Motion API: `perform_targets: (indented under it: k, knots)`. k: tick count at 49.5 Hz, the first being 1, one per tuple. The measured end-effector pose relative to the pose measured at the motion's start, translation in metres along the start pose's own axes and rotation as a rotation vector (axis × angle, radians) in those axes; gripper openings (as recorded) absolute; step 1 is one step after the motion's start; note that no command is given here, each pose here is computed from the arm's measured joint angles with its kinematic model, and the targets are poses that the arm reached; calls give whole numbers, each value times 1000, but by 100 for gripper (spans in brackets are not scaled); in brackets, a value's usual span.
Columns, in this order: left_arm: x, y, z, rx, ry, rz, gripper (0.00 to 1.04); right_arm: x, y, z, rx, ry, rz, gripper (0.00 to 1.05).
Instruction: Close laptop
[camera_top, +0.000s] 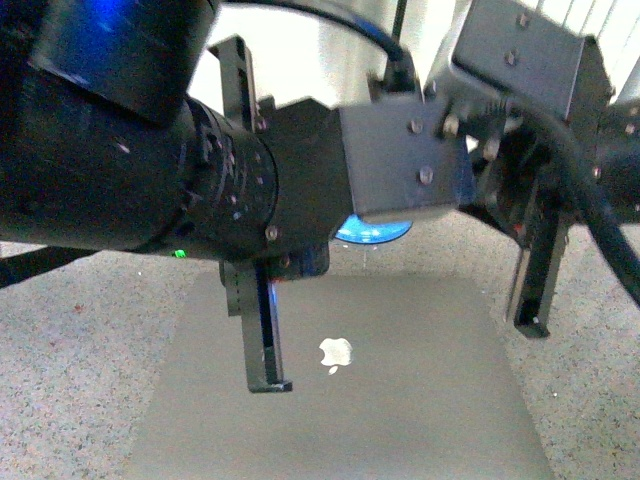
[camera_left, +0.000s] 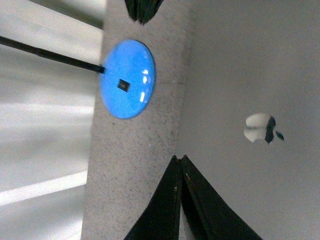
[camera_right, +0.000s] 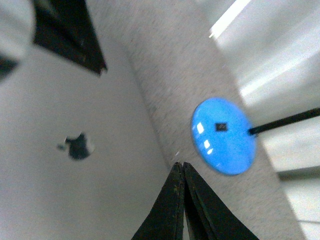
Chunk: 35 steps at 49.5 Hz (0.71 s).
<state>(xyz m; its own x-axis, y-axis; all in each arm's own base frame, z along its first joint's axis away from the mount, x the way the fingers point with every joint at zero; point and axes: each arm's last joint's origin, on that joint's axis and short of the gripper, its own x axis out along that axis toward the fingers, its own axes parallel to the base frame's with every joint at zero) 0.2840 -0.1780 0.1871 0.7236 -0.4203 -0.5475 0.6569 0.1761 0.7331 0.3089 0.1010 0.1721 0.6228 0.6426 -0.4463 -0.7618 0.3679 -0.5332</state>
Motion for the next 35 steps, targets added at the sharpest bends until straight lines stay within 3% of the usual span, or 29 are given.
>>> perform_targets:
  k: [10, 16, 22, 28, 35]
  knots:
    - [-43, 35, -20, -275, -78, 232, 4, -27, -24, 15, 91, -43, -332, 3]
    - [-69, 51, -44, -423, -60, 339, 4, -55, -38, 8, 241, -36, -512, 3]
    - [-113, 60, -77, -733, -106, 409, 4, -96, -56, 2, 409, -21, -715, 3]
    - [-155, 60, -102, -894, -104, 514, 4, -136, -62, 0, 537, -41, -812, 3]
    - [-175, 48, -124, -971, -54, 559, 4, -160, -55, 4, 559, -71, -847, 3]
